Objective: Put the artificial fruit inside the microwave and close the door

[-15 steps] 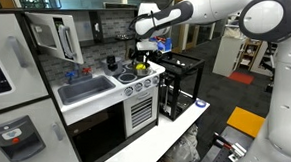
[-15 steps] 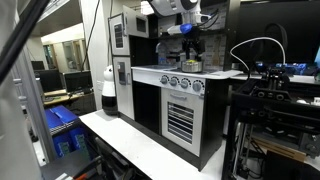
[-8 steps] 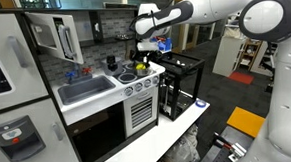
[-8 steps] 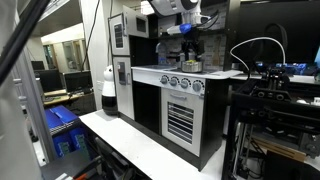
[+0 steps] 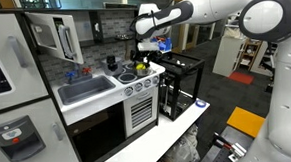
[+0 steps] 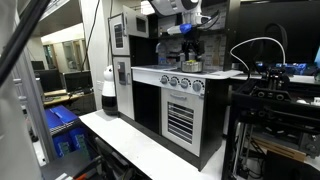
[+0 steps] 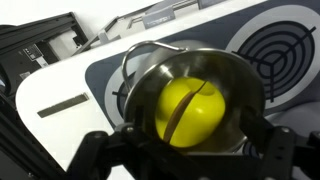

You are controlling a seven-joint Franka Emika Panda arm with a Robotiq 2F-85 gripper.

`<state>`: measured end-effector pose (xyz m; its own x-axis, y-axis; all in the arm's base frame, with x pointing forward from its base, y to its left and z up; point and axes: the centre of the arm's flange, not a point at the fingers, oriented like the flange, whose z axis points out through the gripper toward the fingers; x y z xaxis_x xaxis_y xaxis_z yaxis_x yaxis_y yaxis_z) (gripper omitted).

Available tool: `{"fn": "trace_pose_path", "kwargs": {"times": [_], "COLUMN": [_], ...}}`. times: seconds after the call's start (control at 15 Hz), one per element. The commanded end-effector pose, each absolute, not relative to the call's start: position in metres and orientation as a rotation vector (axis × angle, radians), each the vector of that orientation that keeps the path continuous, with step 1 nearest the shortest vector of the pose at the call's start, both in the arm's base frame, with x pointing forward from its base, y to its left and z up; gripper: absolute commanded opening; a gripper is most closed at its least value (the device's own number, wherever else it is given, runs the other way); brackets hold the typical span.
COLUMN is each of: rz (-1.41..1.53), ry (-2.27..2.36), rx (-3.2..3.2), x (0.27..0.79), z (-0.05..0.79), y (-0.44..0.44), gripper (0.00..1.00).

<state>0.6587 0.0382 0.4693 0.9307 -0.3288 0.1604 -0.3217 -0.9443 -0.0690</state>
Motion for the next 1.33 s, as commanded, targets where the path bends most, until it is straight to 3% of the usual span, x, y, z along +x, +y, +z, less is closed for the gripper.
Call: {"fn": "trace_pose_path", "kwargs": {"times": [0.0, 0.53, 0.67, 0.73, 0.93, 1.27], "rz": [-0.229, -0.162, -0.163, -0.165, -0.164, -0.187], "ry": [0.513, 0.529, 0.529, 0.525, 0.52, 0.493], "rx": [-3.059, -3.073, -3.073, -3.075, -3.08, -3.093], "x": [0.664, 0.67, 0.67, 0.671, 0.671, 0.673], "z": [0.464, 0.443, 0.444, 0.444, 0.444, 0.456], "y": [0.036, 0.03, 0.03, 0.03, 0.032, 0.035], "gripper": [0.95, 0.94, 0.69, 0.68, 0.45, 0.42]}}
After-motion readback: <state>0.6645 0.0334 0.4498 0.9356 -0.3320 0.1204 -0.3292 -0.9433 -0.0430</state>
